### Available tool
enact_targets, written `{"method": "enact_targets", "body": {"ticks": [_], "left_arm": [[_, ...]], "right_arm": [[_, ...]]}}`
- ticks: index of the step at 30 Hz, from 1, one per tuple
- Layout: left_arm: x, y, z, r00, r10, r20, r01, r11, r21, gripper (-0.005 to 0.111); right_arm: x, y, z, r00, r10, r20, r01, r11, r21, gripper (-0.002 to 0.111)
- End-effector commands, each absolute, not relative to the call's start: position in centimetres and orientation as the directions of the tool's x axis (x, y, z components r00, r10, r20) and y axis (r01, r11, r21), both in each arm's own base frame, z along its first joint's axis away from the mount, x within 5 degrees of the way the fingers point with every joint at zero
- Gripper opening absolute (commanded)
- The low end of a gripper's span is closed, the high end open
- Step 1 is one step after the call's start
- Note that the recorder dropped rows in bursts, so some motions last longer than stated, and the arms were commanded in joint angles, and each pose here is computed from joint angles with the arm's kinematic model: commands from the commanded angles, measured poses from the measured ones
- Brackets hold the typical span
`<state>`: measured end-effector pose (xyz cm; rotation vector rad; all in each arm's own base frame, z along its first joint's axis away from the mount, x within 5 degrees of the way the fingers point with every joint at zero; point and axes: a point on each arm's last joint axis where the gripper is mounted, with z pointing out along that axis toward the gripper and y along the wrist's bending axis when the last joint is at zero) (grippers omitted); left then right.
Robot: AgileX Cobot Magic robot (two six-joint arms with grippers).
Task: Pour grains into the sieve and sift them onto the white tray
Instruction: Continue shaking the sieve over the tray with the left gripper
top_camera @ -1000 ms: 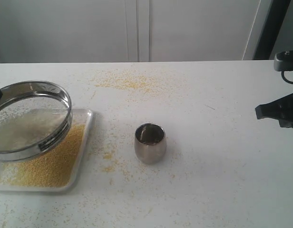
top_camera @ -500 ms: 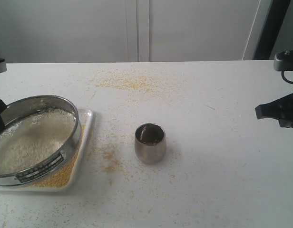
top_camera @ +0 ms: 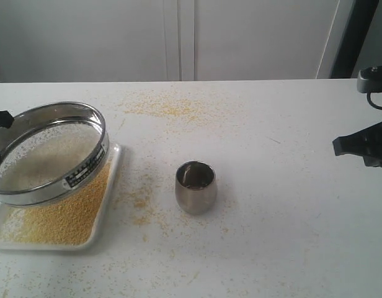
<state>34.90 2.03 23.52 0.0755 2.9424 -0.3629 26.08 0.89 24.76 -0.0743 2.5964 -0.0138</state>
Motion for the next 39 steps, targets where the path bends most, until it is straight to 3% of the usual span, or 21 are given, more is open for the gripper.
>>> {"method": "enact_targets", "body": {"ticks": [1, 5, 7, 9, 11, 12, 14, 16, 20, 24, 25, 26, 28, 29, 30, 31, 33, 34, 35, 37, 39], "left_arm": [[33.7, 0.2, 23.4, -0.94, 0.315, -0.132, 0.341, 0.836, -0.431, 0.0], [33.9, 3.8, 22.6, -0.998, -0.055, 0.01, -0.055, 0.997, -0.06, 0.0], [33.6, 3.9, 22.6, -1.0, -0.022, 0.012, -0.022, 0.999, -0.049, 0.0], [33.5, 2.5, 22.7, -0.977, 0.212, -0.008, 0.209, 0.957, -0.201, 0.0], [33.2, 1.0, 23.1, -0.895, 0.434, -0.102, 0.44, 0.825, -0.355, 0.0], [33.5, 0.9, 23.1, -0.9, 0.416, -0.131, 0.434, 0.829, -0.354, 0.0], [34.5, 1.9, 23.1, -0.981, 0.137, -0.138, 0.173, 0.938, -0.299, 0.0], [34.8, 2.4, 23.3, -0.991, -0.045, -0.127, -0.004, 0.953, -0.304, 0.0], [34.1, 2.8, 22.8, -0.991, 0.125, -0.056, 0.134, 0.964, -0.229, 0.0], [33.8, 5.3, 22.9, -0.996, -0.079, -0.03, -0.079, 0.997, -0.004, 0.0], [33.9, 5.0, 23.0, -0.999, -0.028, -0.04, -0.026, 0.999, -0.041, 0.0], [34.1, 3.9, 23.2, -0.993, 0.099, -0.072, 0.108, 0.984, -0.139, 0.0], [34.0, 1.0, 23.9, -0.894, 0.385, -0.229, 0.446, 0.81, -0.381, 0.0], [33.6, -0.2, 24.5, -0.806, 0.487, -0.337, 0.592, 0.656, -0.468, 0.0], [33.6, -0.6, 24.8, -0.792, 0.484, -0.372, 0.61, 0.616, -0.498, 0.0], [34.0, -0.2, 24.7, -0.831, 0.437, -0.343, 0.555, 0.687, -0.469, 0.0], [34.7, 2.4, 23.6, -0.975, 0.142, -0.169, 0.184, 0.948, -0.262, 0.0], [34.5, 3.6, 23.2, -0.995, -0.011, -0.099, 0.005, 0.988, -0.155, 0.0], [34.1, 4.9, 23.0, -0.996, -0.076, -0.048, -0.076, 0.997, -0.02, 0.0], [33.7, 5.7, 22.9, -0.999, -0.048, -0.009, -0.049, 0.995, 0.082, 0.0], [33.7, 5.5, 22.9, -0.999, 0.054, -0.01, 0.053, 0.997, 0.053, 0.0]], "right_arm": [[26.1, 0.6, 25.0, -0.847, -0.049, -0.529, -0.041, 0.999, -0.028, 0.0], [26.1, 0.6, 25.0, -0.846, -0.049, -0.531, -0.041, 0.999, -0.028, 0.0], [26.1, 0.6, 25.0, -0.846, -0.049, -0.531, -0.041, 0.999, -0.028, 0.0], [26.1, 0.6, 25.0, -0.846, -0.049, -0.531, -0.041, 0.999, -0.028, 0.0], [26.1, 0.6, 25.0, -0.846, -0.049, -0.531, -0.041, 0.999, -0.028, 0.0], [26.1, 0.6, 25.0, -0.846, -0.049, -0.531, -0.041, 0.999, -0.028, 0.0], [26.1, 0.6, 25.0, -0.846, -0.049, -0.531, -0.041, 0.999, -0.028, 0.0], [26.1, 0.6, 25.0, -0.846, -0.049, -0.531, -0.041, 0.999, -0.028, 0.0], [26.1, 0.6, 25.0, -0.846, -0.049, -0.531, -0.041, 0.999, -0.028, 0.0], [26.1, 0.6, 25.0, -0.846, -0.049, -0.531, -0.041, 0.999, -0.028, 0.0], [26.1, 0.6, 25.0, -0.846, -0.049, -0.531, -0.041, 0.999, -0.028, 0.0], [26.1, 0.6, 25.0, -0.846, -0.049, -0.531, -0.041, 0.999, -0.028, 0.0], [26.1, 0.6, 25.0, -0.846, -0.046, -0.531, -0.039, 0.999, -0.024, 0.0], [26.1, 0.6, 25.0, -0.846, -0.046, -0.531, -0.039, 0.999, -0.024, 0.0], [26.1, 0.6, 25.0, -0.846, -0.046, -0.531, -0.039, 0.999, -0.024, 0.0], [26.1, 0.6, 25.0, -0.846, -0.046, -0.531, -0.039, 0.999, -0.024, 0.0], [26.1, 0.6, 25.0, -0.846, -0.046, -0.531, -0.039, 0.999, -0.024, 0.0], [26.1, 0.6, 25.0, -0.846, -0.046, -0.531, -0.039, 0.999, -0.024, 0.0], [26.1, 0.6, 25.0, -0.846, -0.046, -0.531, -0.039, 0.999, -0.024, 0.0], [26.1, 0.6, 25.0, -0.846, -0.046, -0.531, -0.039, 0.999, -0.024, 0.0], [26.1, 0.6, 25.0, -0.846, -0.046, -0.531, -0.039, 0.999, -0.024, 0.0]]}}
